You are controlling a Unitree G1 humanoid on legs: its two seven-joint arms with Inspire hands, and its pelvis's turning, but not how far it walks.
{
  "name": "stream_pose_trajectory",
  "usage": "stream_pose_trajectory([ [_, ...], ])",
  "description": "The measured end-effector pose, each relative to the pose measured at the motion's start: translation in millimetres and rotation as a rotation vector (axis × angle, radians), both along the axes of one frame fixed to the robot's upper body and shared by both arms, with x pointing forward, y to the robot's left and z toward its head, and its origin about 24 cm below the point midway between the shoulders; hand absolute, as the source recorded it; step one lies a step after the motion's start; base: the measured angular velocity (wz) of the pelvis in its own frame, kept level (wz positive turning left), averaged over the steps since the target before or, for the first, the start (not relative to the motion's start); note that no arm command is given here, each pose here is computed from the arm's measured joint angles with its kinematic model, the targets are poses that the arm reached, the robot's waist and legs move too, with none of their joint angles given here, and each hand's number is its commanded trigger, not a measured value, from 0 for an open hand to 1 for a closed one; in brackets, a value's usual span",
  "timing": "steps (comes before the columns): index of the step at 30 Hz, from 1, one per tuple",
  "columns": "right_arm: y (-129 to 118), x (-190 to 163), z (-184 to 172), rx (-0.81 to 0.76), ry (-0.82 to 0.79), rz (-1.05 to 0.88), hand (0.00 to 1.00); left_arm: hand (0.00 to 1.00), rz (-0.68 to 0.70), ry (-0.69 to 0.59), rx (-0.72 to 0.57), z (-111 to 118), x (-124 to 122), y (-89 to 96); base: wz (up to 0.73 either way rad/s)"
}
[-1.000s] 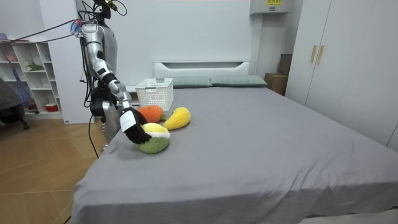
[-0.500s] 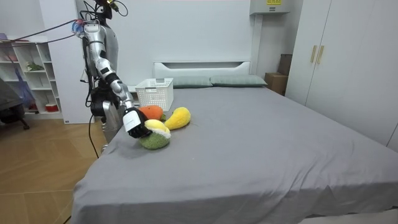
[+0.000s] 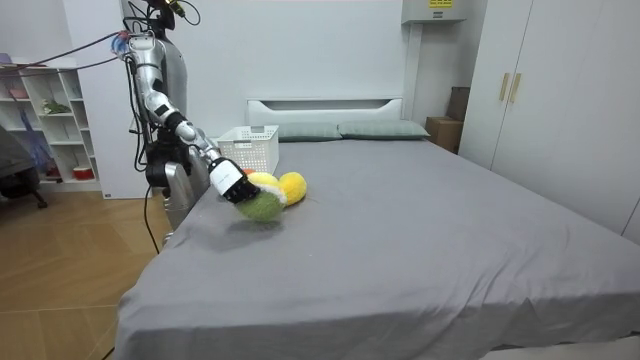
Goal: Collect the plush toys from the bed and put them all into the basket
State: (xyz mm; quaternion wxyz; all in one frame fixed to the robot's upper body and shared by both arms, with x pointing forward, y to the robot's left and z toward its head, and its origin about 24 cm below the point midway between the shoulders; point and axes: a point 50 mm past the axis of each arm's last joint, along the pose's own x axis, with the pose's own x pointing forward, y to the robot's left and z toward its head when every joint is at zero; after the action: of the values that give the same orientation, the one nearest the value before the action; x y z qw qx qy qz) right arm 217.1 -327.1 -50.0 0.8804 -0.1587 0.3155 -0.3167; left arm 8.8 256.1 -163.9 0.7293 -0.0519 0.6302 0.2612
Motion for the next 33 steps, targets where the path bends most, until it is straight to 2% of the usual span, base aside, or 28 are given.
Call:
stream_pose_trajectory([
  [4, 15.2, 12.6, 11.7, 0.000, -0.074, 0.073, 1.00, 0.00, -0.004, -0.004, 0.003, 0.0, 2.5, -0.7, -0.09],
  [6, 31.2, 24.2, 27.0, -0.029, -0.149, 0.173, 1.00, 0.00, -0.010, -0.005, 0.004, 0.0, 4.0, -0.5, -0.08],
  [12, 51.4, 31.3, 48.0, -0.054, -0.247, 0.295, 1.00, 0.00, -0.004, -0.011, 0.003, 0.0, 6.9, -0.8, 0.00],
  [19, 65.0, 38.6, 63.0, -0.037, -0.309, 0.388, 1.00, 0.00, -0.004, 0.001, 0.017, -0.1, 5.4, -0.4, -0.02],
  [27, 85.3, 48.5, 104.7, -0.094, -0.462, 0.503, 1.00, 0.00, -0.021, 0.012, 0.012, -0.9, 4.5, -3.0, -0.01],
  [33, 95.1, 50.3, 122.1, -0.098, -0.533, 0.555, 1.00, 0.00, -0.038, 0.043, 0.017, -1.4, -1.8, -2.6, 0.01],
])
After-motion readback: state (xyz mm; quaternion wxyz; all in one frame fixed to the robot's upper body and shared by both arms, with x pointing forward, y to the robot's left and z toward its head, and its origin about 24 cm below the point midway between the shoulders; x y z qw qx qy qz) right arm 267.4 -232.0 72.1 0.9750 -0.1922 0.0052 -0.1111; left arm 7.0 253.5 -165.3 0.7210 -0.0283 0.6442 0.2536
